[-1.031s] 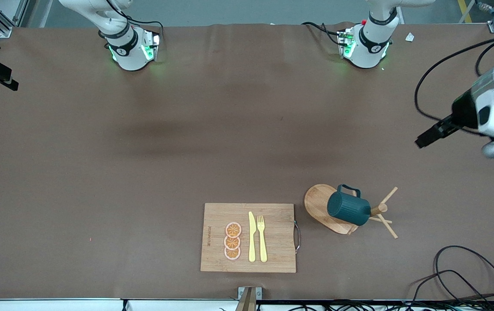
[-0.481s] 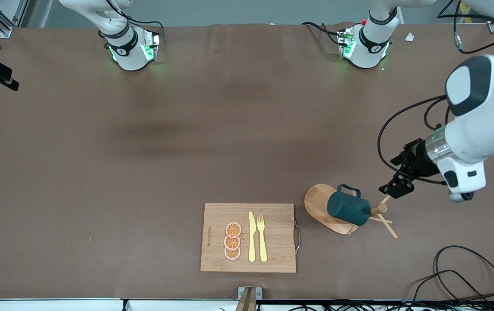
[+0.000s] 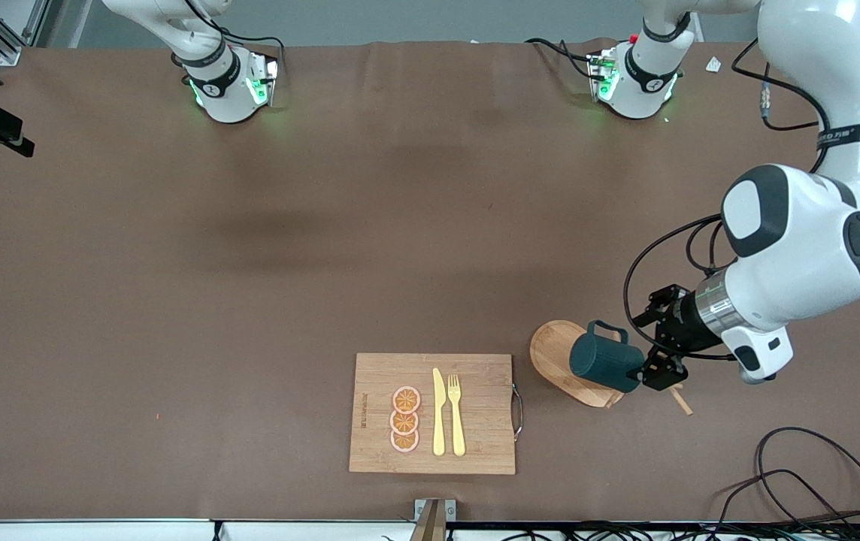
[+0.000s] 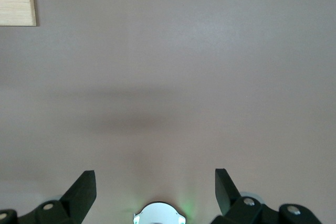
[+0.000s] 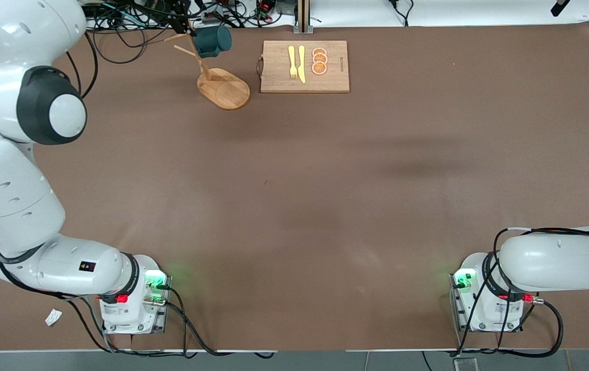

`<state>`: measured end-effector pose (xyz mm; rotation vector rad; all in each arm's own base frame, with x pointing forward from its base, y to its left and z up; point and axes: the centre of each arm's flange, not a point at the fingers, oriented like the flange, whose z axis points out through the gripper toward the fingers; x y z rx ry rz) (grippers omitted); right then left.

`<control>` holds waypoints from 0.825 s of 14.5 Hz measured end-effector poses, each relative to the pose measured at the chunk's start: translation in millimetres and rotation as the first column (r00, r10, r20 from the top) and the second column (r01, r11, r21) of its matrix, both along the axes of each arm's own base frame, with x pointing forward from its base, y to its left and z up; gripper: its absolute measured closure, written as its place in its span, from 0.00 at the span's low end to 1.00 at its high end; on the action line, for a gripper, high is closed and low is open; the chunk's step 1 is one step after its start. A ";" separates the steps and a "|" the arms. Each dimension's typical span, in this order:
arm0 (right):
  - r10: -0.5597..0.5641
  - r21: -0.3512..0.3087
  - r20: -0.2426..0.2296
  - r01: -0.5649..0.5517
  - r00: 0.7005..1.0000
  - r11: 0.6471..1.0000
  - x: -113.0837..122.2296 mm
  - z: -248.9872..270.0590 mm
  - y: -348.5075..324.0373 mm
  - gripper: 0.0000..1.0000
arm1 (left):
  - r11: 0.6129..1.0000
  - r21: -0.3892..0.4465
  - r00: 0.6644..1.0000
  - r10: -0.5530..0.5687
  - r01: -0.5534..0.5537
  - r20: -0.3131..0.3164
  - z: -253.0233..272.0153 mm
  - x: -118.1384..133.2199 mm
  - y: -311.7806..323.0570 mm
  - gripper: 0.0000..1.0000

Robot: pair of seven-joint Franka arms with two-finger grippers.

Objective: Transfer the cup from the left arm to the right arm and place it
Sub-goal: 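Reach the left gripper to the teal mug on the stand and grasp it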

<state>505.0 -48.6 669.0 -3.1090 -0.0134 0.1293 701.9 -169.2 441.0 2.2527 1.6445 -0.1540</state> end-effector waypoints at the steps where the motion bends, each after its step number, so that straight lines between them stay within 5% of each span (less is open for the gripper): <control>1: 0.000 0.000 0.000 0.000 1.000 1.000 0.0 0.0 0.0 0.00 | 1.000 -0.009 1.000 0.016 -0.016 -0.005 -4.4 3.1 -0.3 0.00; 12: -0.020 0.002 0.000 0.020 1.000 1.000 0.0 0.0 0.5 0.00 | 0.997 -0.052 0.997 0.062 -0.065 -0.055 -54.1 15.1 -3.8 0.00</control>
